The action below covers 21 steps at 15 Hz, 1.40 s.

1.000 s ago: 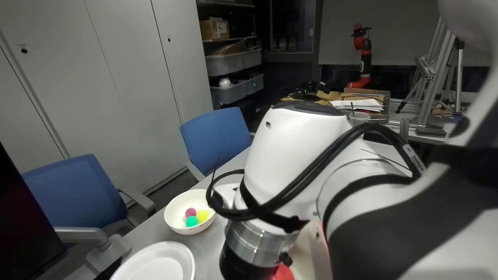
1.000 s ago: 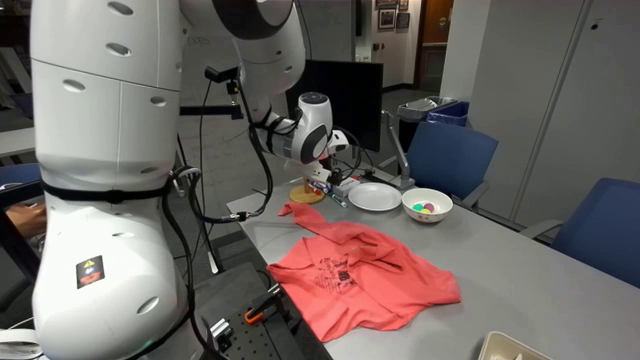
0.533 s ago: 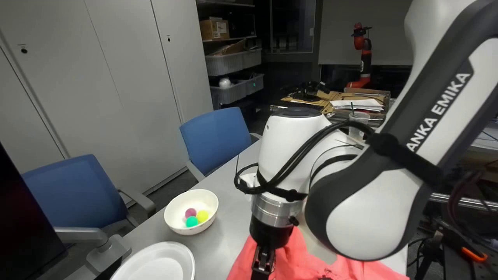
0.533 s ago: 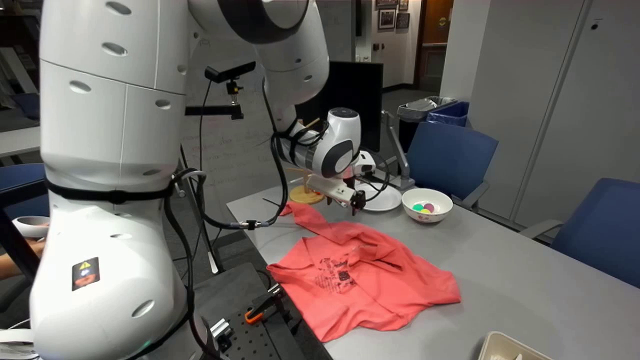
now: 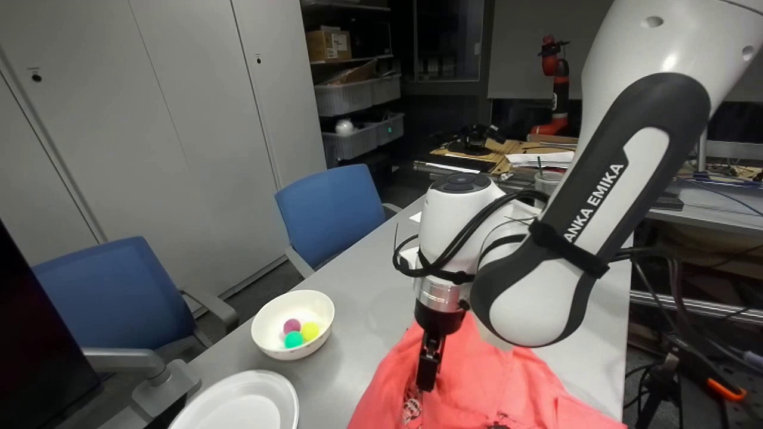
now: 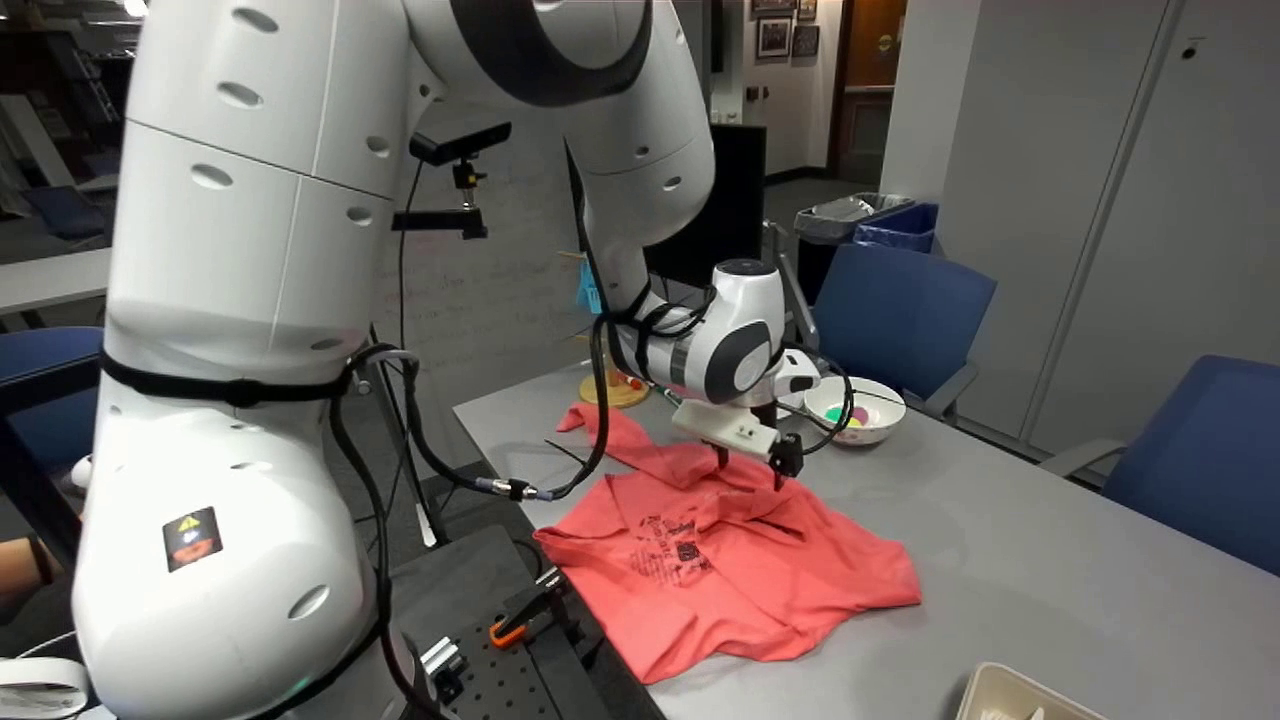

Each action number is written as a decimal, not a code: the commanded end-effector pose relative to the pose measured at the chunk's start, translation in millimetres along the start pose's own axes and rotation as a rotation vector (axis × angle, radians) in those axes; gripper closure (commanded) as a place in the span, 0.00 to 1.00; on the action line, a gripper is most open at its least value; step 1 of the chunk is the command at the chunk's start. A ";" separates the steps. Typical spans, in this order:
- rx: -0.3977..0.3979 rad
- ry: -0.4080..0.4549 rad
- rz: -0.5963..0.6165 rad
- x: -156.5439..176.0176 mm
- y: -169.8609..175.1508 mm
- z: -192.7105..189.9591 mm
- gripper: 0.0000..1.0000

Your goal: Unfold the sweatshirt

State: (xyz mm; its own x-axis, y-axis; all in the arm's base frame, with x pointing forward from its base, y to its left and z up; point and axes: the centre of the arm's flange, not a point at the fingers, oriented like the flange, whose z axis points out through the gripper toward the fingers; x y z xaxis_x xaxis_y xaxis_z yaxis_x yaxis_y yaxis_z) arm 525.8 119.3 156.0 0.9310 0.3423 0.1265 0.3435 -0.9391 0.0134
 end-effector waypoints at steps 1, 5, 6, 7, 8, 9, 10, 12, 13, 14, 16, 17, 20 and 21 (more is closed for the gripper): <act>-0.045 0.010 0.018 16.8 5.0 20.4 0.00; -0.051 -0.010 0.029 17.7 3.2 34.6 0.00; -0.051 -0.019 0.030 15.9 2.2 37.9 0.01; -0.052 -0.025 0.032 14.2 1.7 40.9 0.04; -0.053 -0.031 0.036 12.2 2.3 43.4 0.12; -0.053 -0.035 0.040 10.8 2.9 45.3 0.24; -0.055 -0.039 0.046 9.3 4.4 47.0 0.37; -0.056 -0.042 0.057 7.1 7.4 48.8 0.54; -0.057 -0.043 0.062 6.2 8.6 49.5 0.61; -0.059 -0.044 0.066 5.4 9.5 49.6 0.69; -0.062 -0.041 0.073 4.3 11.5 47.4 0.83; -0.064 -0.038 0.074 4.4 12.7 45.6 0.92; -0.099 -0.031 0.075 5.2 18.5 33.0 1.00; -0.125 -0.030 0.064 4.2 22.0 23.9 1.00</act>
State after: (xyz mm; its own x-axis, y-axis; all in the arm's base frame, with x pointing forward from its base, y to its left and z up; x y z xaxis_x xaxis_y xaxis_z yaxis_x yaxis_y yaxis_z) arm 539.5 102.6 113.4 0.9583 0.2738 0.0822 0.2692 -0.9610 0.0632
